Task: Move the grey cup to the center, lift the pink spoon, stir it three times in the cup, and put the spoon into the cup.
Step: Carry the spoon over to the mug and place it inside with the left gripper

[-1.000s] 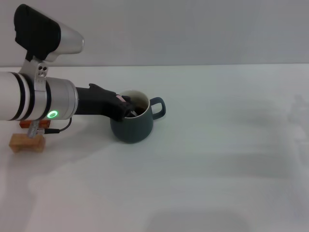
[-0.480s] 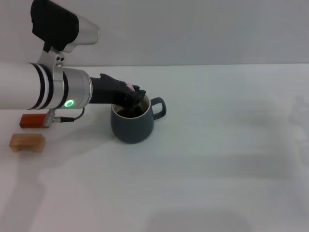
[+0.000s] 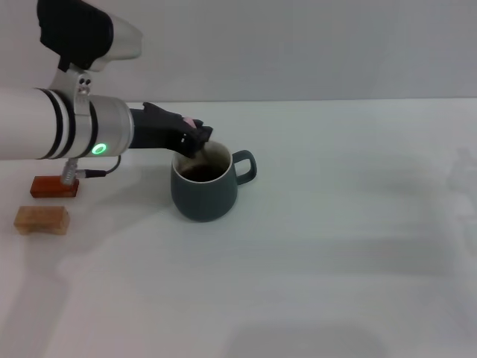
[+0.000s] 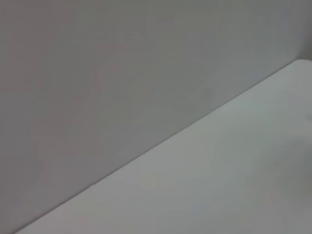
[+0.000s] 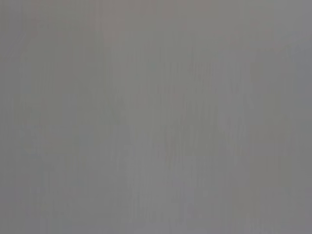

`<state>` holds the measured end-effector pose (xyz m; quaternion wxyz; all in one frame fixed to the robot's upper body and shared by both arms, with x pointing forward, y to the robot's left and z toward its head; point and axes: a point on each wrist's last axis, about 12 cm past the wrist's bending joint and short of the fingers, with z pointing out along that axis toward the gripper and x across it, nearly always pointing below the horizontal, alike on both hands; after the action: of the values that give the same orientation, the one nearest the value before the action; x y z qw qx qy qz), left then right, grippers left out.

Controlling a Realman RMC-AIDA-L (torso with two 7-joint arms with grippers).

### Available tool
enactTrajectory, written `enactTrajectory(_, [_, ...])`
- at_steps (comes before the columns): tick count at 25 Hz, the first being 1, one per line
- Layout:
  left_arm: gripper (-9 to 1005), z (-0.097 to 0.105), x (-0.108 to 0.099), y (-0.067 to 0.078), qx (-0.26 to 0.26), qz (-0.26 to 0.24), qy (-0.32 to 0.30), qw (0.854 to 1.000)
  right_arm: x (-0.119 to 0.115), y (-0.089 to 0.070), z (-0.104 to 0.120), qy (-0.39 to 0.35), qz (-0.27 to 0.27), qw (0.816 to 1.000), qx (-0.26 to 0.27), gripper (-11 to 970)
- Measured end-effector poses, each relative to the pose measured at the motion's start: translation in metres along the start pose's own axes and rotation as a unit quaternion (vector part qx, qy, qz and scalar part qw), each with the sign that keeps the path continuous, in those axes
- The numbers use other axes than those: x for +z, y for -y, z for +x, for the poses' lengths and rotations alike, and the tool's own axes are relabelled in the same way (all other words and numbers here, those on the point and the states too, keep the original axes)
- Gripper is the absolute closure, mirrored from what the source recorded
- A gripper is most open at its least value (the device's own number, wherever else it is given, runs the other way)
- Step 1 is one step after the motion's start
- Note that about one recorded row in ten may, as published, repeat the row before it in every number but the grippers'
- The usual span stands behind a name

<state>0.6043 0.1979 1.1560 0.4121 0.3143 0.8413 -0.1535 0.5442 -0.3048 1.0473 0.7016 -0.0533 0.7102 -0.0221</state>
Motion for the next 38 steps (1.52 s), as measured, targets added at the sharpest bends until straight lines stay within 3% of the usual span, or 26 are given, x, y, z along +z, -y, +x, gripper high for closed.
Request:
enactTrajectory(10, [840,0.007,-0.01,-0.004,0.003,-0.008,-0.017,1.0,0.001,-0.001,0.0,0.001,-0.002,1.0,-0.001,929])
enactTrajectory(20, [839,0.01,-0.017,0.002,0.006,0.005,-0.026,1.0,0.001,0.0,-0.001,0.001,-0.002,1.0,-0.001,928])
enactTrajectory(30, [838,0.005,-0.011,0.013,0.014,0.024,-0.024,0.999,0.002,-0.002,-0.001,0.002,-0.004,1.0,-0.002,929])
enactTrajectory(38, [838,-0.001,-0.002,0.014,0.021,0.014,-0.007,1.0,0.001,-0.001,-0.001,0.001,-0.004,1.0,-0.002,928])
